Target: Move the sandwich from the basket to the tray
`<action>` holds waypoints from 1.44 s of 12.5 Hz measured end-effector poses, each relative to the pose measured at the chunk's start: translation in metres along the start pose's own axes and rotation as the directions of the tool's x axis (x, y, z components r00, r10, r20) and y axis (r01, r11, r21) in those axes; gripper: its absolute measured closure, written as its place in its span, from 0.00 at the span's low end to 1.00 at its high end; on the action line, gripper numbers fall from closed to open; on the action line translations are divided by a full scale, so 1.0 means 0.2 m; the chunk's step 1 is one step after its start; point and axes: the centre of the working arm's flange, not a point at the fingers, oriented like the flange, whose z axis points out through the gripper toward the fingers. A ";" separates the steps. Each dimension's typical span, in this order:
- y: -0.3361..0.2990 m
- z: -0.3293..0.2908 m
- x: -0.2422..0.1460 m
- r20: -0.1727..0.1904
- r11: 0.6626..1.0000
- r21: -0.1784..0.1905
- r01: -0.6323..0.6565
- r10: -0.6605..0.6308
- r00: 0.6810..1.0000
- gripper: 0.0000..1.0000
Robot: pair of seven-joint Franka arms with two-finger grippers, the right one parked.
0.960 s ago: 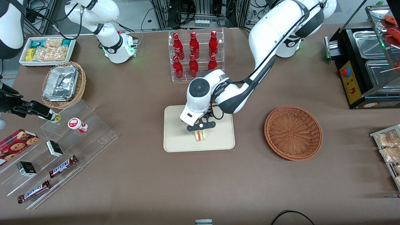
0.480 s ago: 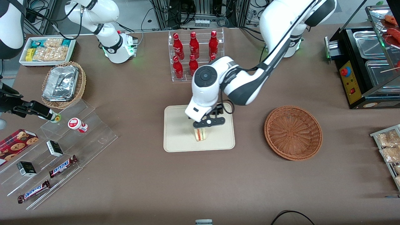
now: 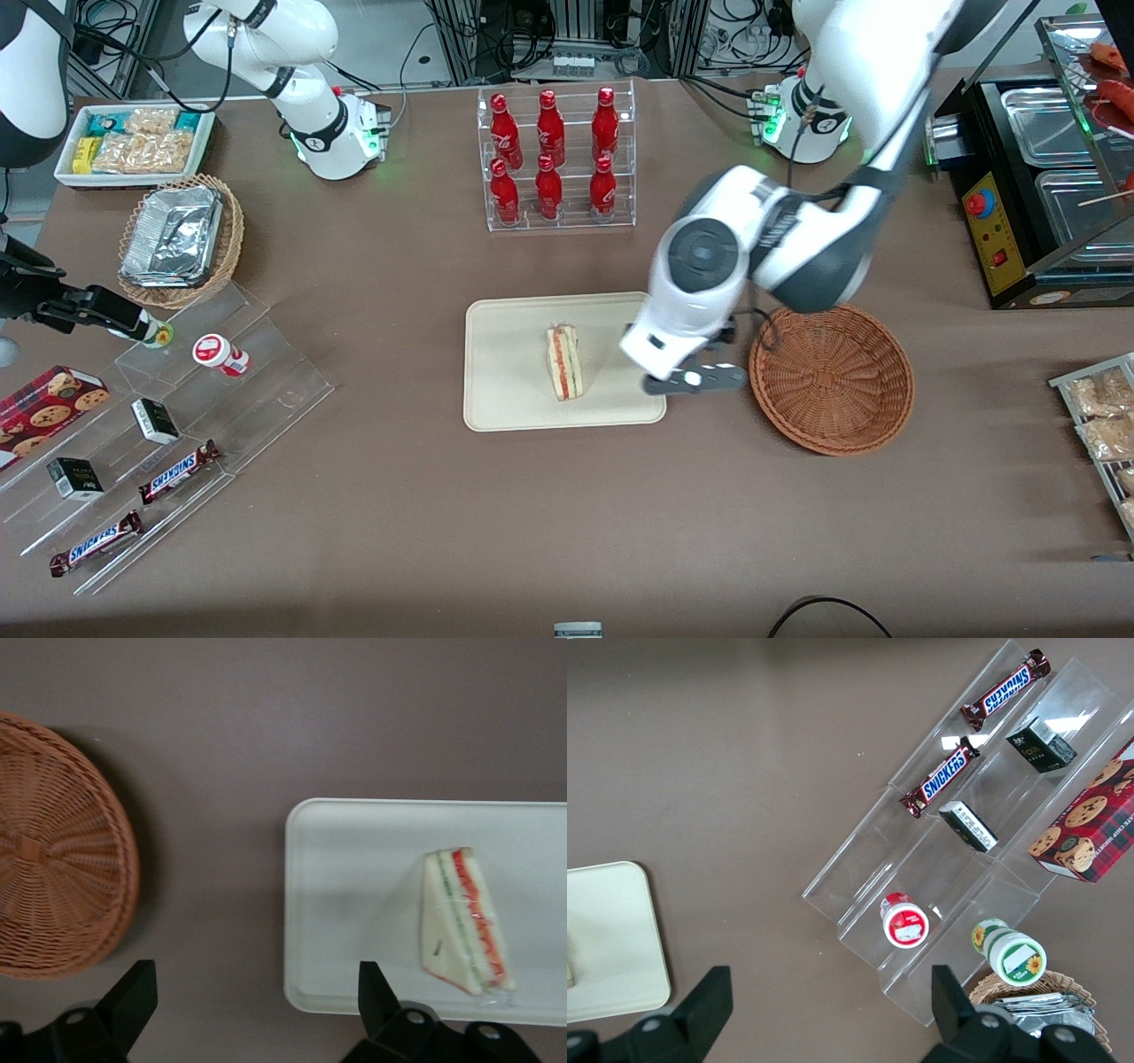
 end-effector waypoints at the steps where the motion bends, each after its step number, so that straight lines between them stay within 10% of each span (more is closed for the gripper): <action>1: -0.12 -0.02 0.03 0.010 1.000 -0.005 -0.020 0.020 1.000 0.00; 18: -1.39 -0.50 -0.19 0.141 0.983 -0.016 -0.184 0.184 0.973 0.00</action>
